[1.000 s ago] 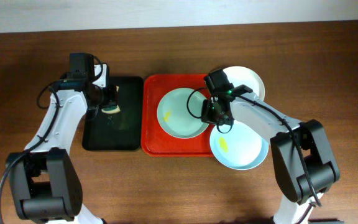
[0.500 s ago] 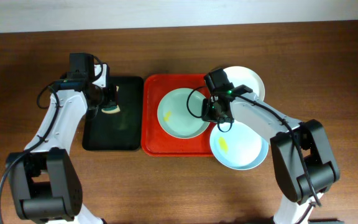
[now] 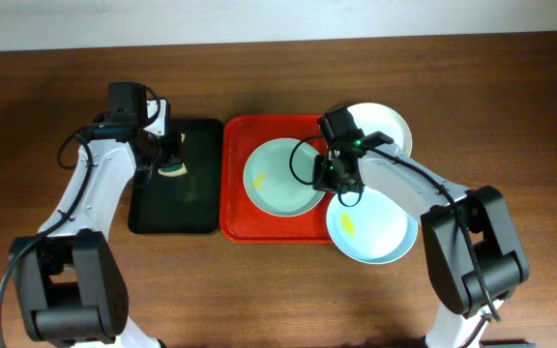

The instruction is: Clean dirty plates on tray and stack at the side

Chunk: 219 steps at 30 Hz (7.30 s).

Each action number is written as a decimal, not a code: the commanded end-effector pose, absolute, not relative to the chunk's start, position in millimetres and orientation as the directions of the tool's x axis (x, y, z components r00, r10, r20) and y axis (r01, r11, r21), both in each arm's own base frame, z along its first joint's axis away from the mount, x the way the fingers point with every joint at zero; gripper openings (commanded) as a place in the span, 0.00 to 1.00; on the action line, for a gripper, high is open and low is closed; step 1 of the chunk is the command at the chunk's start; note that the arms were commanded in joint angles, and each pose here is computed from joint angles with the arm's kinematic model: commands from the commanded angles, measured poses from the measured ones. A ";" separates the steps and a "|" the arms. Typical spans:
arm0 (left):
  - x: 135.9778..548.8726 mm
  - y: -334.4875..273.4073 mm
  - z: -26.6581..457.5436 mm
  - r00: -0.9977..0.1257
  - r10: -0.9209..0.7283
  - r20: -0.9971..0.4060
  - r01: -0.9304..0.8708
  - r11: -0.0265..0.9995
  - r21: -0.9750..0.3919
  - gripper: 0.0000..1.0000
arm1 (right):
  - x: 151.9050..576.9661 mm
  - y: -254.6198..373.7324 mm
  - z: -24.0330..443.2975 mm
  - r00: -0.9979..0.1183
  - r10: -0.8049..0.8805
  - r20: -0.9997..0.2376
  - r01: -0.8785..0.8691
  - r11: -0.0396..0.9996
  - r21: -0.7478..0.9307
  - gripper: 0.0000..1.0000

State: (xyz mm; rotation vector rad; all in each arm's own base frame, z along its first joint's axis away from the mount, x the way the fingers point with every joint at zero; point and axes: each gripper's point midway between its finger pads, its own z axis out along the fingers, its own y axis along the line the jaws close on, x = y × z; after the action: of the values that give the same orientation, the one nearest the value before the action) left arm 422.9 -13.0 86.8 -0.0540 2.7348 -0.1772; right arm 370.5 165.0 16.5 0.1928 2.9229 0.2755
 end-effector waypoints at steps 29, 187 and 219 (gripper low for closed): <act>397.4 -147.8 150.9 -0.940 0.117 -0.321 0.198 0.953 -0.230 0.00 | 353.4 186.6 17.8 -0.983 0.086 -0.165 0.052 0.978 0.201 0.04; 403.6 -176.9 -3.5 -0.921 0.194 -0.338 0.190 0.981 0.044 0.00 | 353.9 183.9 17.4 -0.983 0.062 -0.175 0.029 0.983 0.182 0.04; 373.9 -202.5 96.6 -0.906 0.175 -0.385 0.259 0.949 -0.179 0.00 | 354.4 183.4 17.4 -0.982 0.062 -0.177 0.030 0.983 0.179 0.04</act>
State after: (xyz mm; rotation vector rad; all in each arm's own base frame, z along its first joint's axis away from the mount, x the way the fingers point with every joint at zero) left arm 370.6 -216.0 109.9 0.3360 2.7155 -0.4419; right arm 357.3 179.0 16.0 0.0767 2.9456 0.2409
